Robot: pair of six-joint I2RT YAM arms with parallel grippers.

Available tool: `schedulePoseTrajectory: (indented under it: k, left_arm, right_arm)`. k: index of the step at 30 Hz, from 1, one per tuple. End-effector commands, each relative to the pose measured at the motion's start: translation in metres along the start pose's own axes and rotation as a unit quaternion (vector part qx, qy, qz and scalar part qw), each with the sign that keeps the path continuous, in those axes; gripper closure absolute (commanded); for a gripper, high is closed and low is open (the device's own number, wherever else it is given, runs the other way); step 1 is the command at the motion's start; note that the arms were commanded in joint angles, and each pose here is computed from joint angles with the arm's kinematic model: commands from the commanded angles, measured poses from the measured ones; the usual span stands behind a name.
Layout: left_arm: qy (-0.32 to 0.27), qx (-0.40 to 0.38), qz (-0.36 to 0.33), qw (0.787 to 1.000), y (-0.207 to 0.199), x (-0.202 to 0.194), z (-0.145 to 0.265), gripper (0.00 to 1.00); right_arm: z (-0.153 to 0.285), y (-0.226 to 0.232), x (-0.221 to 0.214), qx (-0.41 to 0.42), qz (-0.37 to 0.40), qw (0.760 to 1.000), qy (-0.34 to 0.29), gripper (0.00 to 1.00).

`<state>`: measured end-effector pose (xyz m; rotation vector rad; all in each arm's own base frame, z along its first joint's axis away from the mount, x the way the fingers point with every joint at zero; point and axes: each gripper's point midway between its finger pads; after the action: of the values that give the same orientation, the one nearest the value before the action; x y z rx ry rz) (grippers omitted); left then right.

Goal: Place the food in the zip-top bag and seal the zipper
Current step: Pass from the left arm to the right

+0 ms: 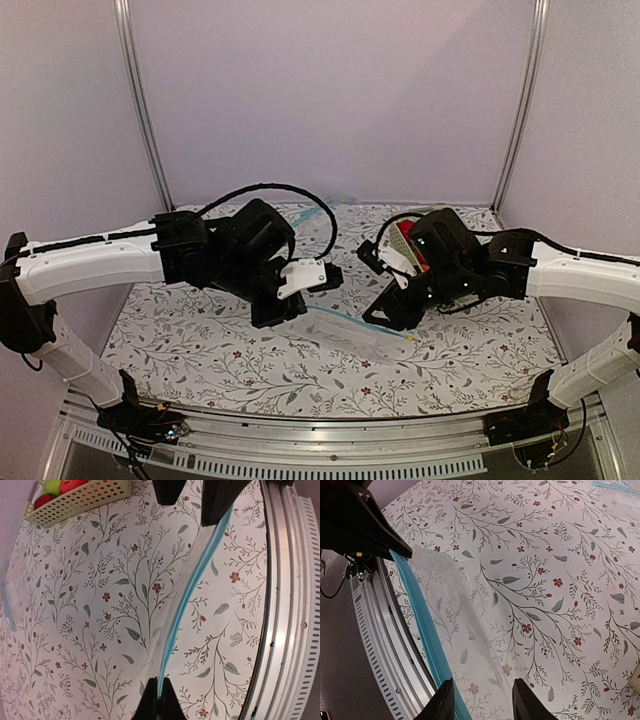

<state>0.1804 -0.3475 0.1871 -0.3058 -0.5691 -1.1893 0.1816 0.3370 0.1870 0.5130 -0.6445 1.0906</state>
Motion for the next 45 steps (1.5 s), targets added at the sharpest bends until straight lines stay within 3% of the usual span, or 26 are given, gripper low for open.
schedulePoseTrajectory:
  k: [1,14,45]
  left_arm:
    - [-0.003,-0.001,-0.012,1.0,-0.006,0.0,0.004,1.0]
    - [0.008,-0.003,-0.014,1.0,-0.007,-0.003,0.0,1.0]
    - [0.012,-0.002,-0.019,1.0,-0.006,-0.002,0.0,1.0]
  right_arm:
    - [-0.004,0.0,0.0,0.005,0.006,1.0,0.001,0.61]
    - [0.019,0.007,0.025,0.018,0.006,0.999,-0.041,0.59]
    - [-0.009,0.009,-0.008,0.031,0.002,0.999,0.01,0.64]
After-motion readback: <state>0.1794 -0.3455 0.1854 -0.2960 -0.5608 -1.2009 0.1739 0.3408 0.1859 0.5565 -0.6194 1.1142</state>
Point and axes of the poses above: each gripper's point midway between its finger pads, its own z axis back along the fingers, its own y axis along the line the jaws close on, x = y × z, and after that the axes turned 14 degrees about z, right-handed
